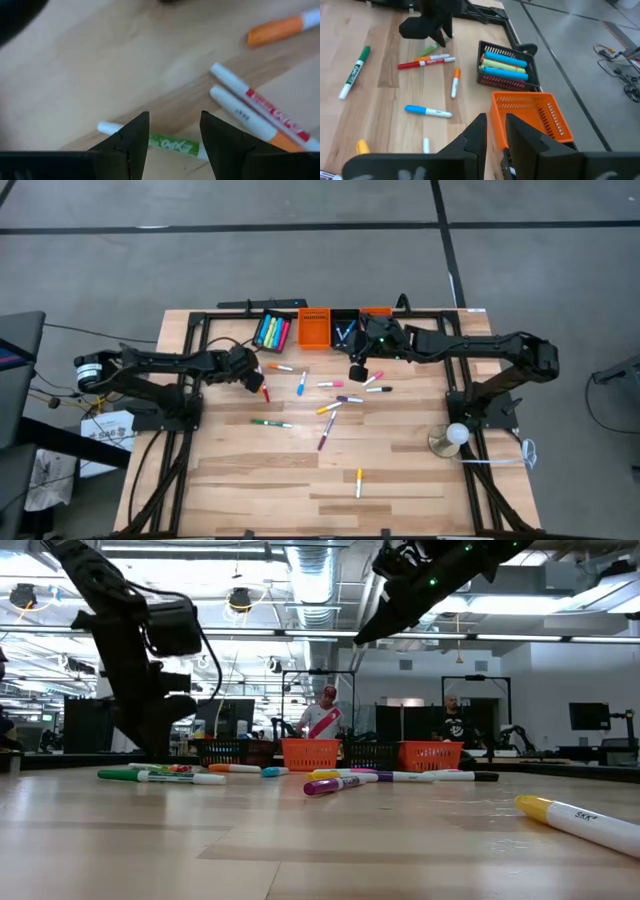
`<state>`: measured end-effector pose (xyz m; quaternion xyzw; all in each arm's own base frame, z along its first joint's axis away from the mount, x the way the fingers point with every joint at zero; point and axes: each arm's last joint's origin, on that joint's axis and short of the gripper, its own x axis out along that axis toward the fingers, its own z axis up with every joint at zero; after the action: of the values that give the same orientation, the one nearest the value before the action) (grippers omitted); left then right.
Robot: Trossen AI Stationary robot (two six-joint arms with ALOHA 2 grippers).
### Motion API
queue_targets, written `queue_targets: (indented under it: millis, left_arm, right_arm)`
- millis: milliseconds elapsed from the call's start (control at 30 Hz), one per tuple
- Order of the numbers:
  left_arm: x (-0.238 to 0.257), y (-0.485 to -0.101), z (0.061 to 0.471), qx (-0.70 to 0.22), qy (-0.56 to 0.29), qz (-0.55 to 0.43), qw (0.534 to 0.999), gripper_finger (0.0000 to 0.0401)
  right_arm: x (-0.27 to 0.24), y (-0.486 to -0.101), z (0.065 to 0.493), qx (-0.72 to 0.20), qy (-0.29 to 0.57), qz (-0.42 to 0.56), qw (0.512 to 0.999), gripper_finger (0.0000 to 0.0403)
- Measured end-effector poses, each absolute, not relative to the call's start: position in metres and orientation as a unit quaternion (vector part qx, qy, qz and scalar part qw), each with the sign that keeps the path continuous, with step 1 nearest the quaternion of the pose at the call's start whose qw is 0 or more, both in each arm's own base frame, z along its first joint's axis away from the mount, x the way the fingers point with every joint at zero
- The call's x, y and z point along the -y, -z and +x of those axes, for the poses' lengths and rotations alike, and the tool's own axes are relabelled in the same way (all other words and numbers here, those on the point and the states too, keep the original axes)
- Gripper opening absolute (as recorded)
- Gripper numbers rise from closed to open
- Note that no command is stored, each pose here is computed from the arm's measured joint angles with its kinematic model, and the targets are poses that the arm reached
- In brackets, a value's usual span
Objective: Pick & Place Markers
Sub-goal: Put the small light green marker pen into the right black basket
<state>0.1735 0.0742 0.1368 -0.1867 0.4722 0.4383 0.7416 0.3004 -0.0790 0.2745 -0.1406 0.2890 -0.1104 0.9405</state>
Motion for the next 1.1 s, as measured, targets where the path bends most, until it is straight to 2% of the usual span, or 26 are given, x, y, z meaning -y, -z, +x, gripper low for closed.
queue_targets:
  millis: [500, 833, 1000, 1100]
  left_arm:
    - [-0.065, -0.128, 0.178, -0.525, -0.362, -0.177, 0.749, 0.0173]
    - [-0.066, -0.140, 0.184, -0.504, -0.365, -0.178, 0.762, 0.0173]
    - [-0.067, -0.162, 0.185, -0.494, -0.333, -0.096, 0.797, 0.0173]
    - [-0.065, -0.174, 0.178, -0.512, -0.308, -0.054, 0.800, 0.0173]
  right_arm:
    - [0.079, -0.273, 0.300, -0.294, 0.108, -0.141, 0.939, 0.0063]
    - [0.079, -0.273, 0.300, -0.294, 0.108, -0.141, 0.939, 0.0063]
    - [0.079, -0.274, 0.301, -0.288, 0.110, -0.142, 0.941, 0.0063]
    - [0.079, -0.274, 0.301, -0.288, 0.110, -0.142, 0.941, 0.0063]
